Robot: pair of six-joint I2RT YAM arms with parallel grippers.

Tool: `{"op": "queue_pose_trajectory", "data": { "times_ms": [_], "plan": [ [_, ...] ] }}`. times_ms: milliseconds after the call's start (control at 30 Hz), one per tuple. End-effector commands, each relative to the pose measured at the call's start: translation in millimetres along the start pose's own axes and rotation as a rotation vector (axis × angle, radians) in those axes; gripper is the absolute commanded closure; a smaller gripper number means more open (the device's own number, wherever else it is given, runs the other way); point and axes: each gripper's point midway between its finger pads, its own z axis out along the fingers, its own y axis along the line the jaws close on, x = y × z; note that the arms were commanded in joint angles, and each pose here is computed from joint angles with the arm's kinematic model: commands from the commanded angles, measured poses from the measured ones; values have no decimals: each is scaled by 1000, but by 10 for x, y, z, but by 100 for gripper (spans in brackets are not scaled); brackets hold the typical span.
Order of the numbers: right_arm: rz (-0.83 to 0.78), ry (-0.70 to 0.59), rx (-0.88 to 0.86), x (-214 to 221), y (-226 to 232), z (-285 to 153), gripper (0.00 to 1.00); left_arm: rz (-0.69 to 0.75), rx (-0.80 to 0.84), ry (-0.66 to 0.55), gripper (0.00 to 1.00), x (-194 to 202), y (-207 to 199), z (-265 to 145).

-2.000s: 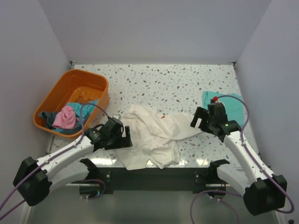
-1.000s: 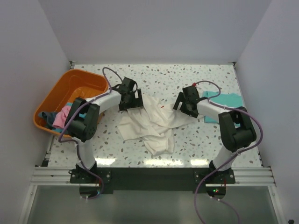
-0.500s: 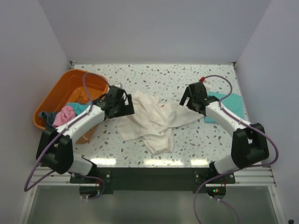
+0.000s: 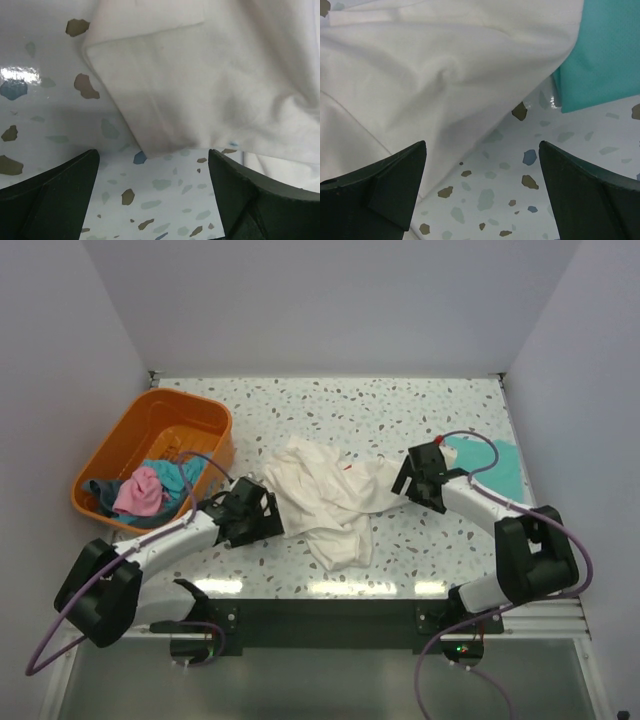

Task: Fold and stack the t-shirts
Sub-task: Flatten the tshirt out

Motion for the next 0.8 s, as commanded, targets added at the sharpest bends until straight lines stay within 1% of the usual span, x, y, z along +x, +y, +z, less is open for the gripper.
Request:
{"op": "queue_pose_trajectory", "data": {
  "times_ms": [0, 67, 100, 133, 167, 233, 300, 333, 367, 400, 433, 533, 567, 600, 633, 700, 733, 767],
  "plan": [
    [53, -11, -47, -24, 149, 115, 2, -75, 59, -24, 8, -63, -178, 122],
    [60, -8, -42, -23, 158, 155, 4, -82, 30, -30, 16, -61, -132, 210],
    [66, 1, -36, 1, 162, 194, 4, -94, 18, -36, 26, -76, -123, 230],
    [70, 8, -40, 19, 175, 213, 5, -98, 12, -43, 34, -88, -117, 256],
    [78, 12, -46, 35, 204, 251, 7, -102, -7, -52, 52, -104, -88, 290],
    [88, 17, -48, 64, 214, 293, 11, -110, -29, -71, 74, -166, -78, 299],
    [95, 12, -31, 66, 198, 355, 16, -109, -69, -107, 100, -263, -42, 304],
    [97, 5, -21, 33, 201, 366, 20, -106, -100, -139, 100, -356, -22, 283],
    [101, 8, 28, 49, 122, 386, 28, -97, -114, -159, 100, -415, -13, 267],
    [98, 9, 40, 25, 125, 410, 32, -96, -127, -178, 100, -491, -29, 230],
    [97, 9, 56, 23, 102, 426, 44, -90, -152, -213, 100, -572, 1, 204],
    [103, -13, 75, -36, 74, 432, 67, -80, -153, -277, 100, -767, -55, 83],
    [96, -24, 67, -76, 84, 417, 80, -62, -147, -296, 100, -828, -82, 36],
    [96, -44, 57, -154, 110, 378, 85, -61, -134, -322, 100, -930, -151, -47],
    [101, -77, 38, -263, 138, 286, 93, -62, -143, -370, 100, -1050, -158, -162],
    [98, -147, 21, -487, 161, 115, 100, -62, -146, -445, 100, -1267, -210, -425],
    [112, -210, -9, -675, 187, -80, 100, -63, -176, -501, 100, -1386, -174, -538],
    [107, -240, -7, -763, 165, -189, 100, -68, -176, -537, 100, -1501, -210, -704]
  ]
}}
